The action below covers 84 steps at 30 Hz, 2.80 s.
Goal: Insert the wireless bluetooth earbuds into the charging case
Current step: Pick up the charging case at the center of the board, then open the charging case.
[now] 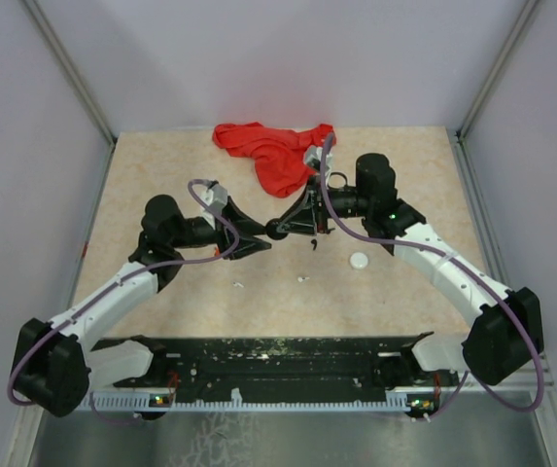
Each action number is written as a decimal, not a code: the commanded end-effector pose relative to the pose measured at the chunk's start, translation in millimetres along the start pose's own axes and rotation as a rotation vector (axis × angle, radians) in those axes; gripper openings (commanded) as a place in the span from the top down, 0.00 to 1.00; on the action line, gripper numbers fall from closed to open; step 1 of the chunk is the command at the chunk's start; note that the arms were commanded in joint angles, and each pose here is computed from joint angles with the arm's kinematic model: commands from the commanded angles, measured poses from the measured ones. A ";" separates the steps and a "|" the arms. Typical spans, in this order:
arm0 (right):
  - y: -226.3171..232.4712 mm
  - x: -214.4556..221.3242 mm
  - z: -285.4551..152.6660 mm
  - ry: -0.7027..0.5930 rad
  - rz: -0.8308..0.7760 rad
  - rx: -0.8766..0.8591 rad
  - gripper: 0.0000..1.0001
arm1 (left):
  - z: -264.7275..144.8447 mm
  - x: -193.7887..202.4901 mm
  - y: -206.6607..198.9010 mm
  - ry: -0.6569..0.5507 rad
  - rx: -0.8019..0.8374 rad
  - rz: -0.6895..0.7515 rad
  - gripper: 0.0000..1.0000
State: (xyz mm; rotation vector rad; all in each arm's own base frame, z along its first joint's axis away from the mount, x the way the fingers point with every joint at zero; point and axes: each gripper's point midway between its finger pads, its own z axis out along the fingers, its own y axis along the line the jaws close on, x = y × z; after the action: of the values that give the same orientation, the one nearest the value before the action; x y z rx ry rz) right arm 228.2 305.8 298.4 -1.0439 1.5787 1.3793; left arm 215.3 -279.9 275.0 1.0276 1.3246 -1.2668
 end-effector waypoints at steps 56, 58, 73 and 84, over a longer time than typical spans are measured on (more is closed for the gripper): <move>3.9 -19.1 -1.6 -0.064 -0.215 0.055 0.43 | -4.2 -11.1 -21.8 -0.052 0.090 -0.043 0.99; 2.2 -22.2 -5.1 -0.072 -0.216 0.069 0.43 | -4.3 -10.9 -22.3 -0.050 0.093 -0.044 0.99; -12.5 -32.9 -11.6 -0.107 -0.191 0.157 0.41 | -4.8 -12.6 -26.0 -0.058 0.109 -0.048 0.99; -17.2 -40.1 -10.6 -0.129 -0.156 0.179 0.41 | -4.9 -12.5 -24.1 -0.069 0.089 -0.054 0.99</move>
State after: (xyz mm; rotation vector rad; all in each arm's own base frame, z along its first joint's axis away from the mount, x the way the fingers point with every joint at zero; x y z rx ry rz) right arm 249.6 297.5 303.1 -0.9685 1.5349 1.1828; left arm 197.8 -276.9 284.5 0.9879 1.3080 -1.4061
